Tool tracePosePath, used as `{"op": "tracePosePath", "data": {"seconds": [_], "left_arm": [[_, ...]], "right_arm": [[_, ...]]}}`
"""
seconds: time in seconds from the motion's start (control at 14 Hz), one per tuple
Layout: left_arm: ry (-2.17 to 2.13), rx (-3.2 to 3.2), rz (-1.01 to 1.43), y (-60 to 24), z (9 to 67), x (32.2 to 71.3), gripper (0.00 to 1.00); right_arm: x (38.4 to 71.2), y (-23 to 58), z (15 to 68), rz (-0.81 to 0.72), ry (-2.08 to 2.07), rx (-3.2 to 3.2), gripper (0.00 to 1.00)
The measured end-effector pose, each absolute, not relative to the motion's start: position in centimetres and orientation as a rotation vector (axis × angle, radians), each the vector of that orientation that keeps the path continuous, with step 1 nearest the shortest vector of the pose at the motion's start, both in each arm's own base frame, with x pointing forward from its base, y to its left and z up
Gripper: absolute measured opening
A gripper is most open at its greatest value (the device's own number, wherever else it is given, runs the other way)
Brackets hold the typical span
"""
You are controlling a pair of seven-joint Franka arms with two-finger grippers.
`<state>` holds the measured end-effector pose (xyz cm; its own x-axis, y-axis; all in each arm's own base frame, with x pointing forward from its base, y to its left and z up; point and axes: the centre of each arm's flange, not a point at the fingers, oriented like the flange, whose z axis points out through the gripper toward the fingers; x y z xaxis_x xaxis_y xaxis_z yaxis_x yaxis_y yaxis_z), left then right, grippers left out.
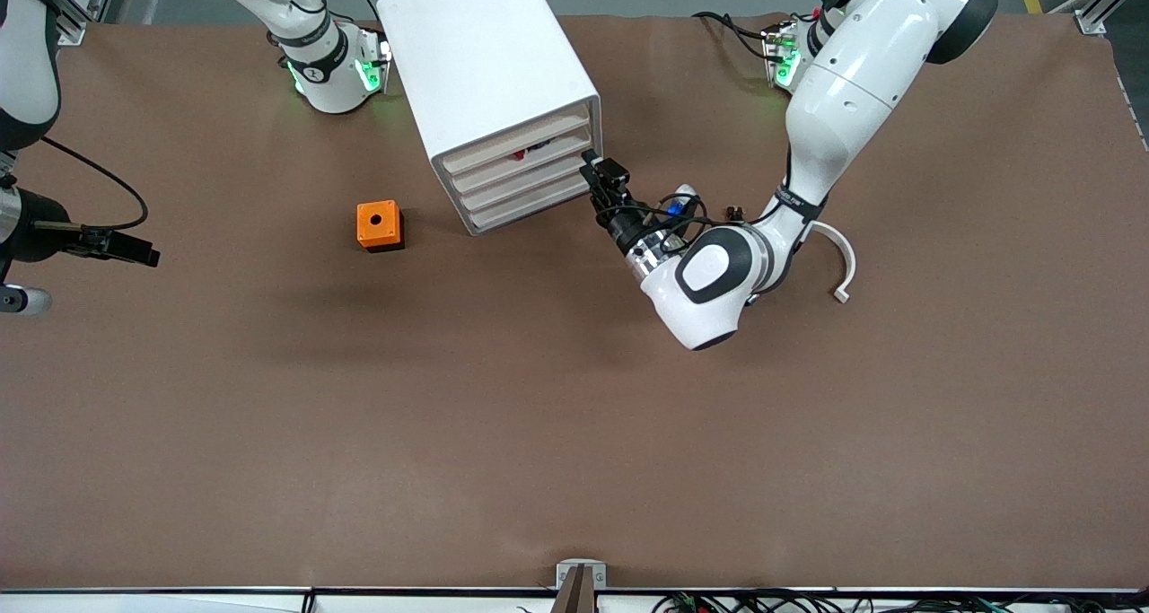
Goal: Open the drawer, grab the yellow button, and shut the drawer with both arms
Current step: 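Grasp the drawer handle with the left gripper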
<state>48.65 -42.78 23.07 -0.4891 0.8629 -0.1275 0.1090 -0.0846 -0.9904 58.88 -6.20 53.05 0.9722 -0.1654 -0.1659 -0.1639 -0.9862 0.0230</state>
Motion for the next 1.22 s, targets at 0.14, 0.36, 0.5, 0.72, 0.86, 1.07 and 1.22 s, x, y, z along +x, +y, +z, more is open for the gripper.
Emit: {"op": "tracePosePath", "data": {"seconds": [0.14,0.36,0.5,0.72,0.86,1.07,1.22], "left_arm": [[-1.584,-1.074,1.620,-43.7,22.9,47.8,0.38],[-1.556,-1.096,1.597,-45.4,22.9,46.2,0.38],[-1.540,-1.107,1.582,-46.3,22.8,45.3,0.38],[-1.520,-1.114,1.566,-47.2,22.6,44.1,0.38],[-1.496,-1.113,1.549,-47.9,22.2,42.9,0.38],[-1.455,-1.112,1.523,-48.8,21.7,41.0,0.38],[-1.435,-1.110,1.515,-49.0,21.6,40.3,0.37]], "right_arm": [[58.9,-6.1,53.0,-0.264,-0.311,3.104,1.00],[58.9,-6.0,53.0,-0.267,-0.345,3.102,1.00],[58.8,-5.9,53.0,-0.274,-0.353,3.102,1.00],[58.8,-5.9,52.9,-0.275,-0.359,3.104,1.00],[58.9,-5.8,52.9,-0.278,-0.363,3.114,1.00],[58.9,-5.7,52.9,-0.280,-0.414,3.113,1.00],[58.9,-5.4,52.9,-0.280,-0.457,3.106,1.00]]}}
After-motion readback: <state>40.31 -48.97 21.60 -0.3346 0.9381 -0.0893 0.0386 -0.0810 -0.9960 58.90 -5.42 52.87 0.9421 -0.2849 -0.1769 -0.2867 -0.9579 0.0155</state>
